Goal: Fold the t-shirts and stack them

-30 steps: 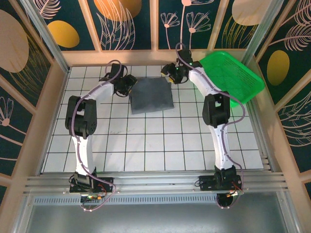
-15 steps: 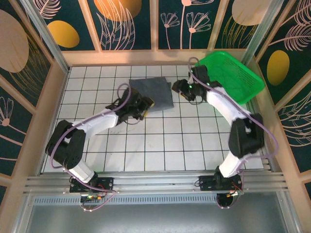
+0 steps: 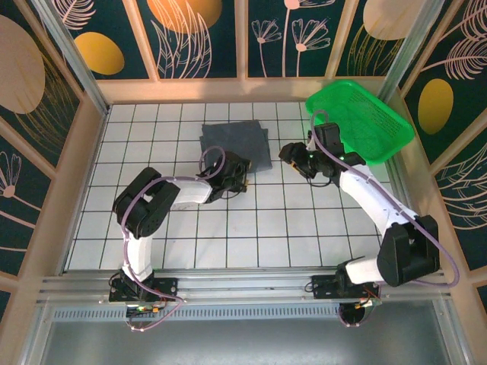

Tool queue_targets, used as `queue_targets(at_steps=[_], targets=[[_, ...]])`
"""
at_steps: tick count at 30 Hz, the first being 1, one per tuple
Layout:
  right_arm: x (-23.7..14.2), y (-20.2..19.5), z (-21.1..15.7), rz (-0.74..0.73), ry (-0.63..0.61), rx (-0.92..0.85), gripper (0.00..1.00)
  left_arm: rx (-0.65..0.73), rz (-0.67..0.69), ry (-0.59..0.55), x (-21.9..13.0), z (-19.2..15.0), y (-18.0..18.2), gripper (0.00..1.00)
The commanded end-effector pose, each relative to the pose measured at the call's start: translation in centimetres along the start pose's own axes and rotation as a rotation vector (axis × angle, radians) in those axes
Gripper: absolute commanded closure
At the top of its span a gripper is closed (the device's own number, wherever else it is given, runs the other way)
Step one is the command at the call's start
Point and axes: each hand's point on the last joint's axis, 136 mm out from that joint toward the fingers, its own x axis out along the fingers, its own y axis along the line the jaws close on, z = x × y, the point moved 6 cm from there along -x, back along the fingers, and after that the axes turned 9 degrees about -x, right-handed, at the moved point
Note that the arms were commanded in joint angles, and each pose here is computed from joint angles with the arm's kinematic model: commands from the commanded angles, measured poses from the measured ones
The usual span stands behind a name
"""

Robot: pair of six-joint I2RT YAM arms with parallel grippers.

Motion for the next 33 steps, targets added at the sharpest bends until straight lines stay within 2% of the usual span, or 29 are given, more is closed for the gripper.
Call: queue_targets(at_steps=[1,3,5,7,9,11,15,19,22,26,29,33], targets=[[-2.0,0.2,0.2,0.001,-0.039,-0.015,0.44,-0.091,-0.071,-0.015,1.8,-0.5,-1.2,0.38],[-2.2,-0.6,-0.1,-0.007,-0.035,-0.004,0.44,-0.119,-0.068,-0.012,2.8,-0.5,-1.1,0.41],[-2.6,-1.2,-0.1,-0.010,-0.038,0.008,0.44,-0.150,-0.047,-0.017,3.9,-0.1,-0.3,0.48],[-3.0,-1.4,0.2,-0.011,-0.046,0.013,0.44,-0.194,-0.025,-0.037,4.4,0.5,0.6,0.62],[-3.4,-1.8,0.7,-0.022,-0.054,0.012,0.45,-0.268,-0.021,-0.080,4.2,1.7,1.4,0.82],[-3.7,-1.8,1.0,-0.024,-0.059,0.000,0.46,-0.279,-0.064,-0.110,3.9,3.1,0.9,1.00],[-4.2,-2.0,1.2,-0.031,-0.059,-0.021,0.47,-0.227,-0.152,-0.133,3.0,7.0,-1.7,1.00],[-4.3,-2.2,0.9,-0.026,-0.053,-0.039,0.47,-0.168,-0.247,-0.130,1.1,13.1,-4.1,1.00],[-4.0,-2.3,0.6,-0.007,-0.042,-0.045,0.48,-0.059,-0.254,-0.122,-0.8,17.4,-6.0,1.00],[-3.6,-2.4,0.2,0.020,-0.026,-0.051,0.48,0.075,-0.205,-0.126,-3.3,23.2,-7.1,1.00],[-3.2,-2.5,-0.1,0.039,-0.011,-0.048,0.48,0.172,-0.174,-0.182,-5.8,27.1,-7.6,1.00],[-2.8,-2.3,-0.2,0.068,0.002,-0.055,0.49,0.252,-0.103,-0.159,-7.2,30.9,-7.2,1.00]])
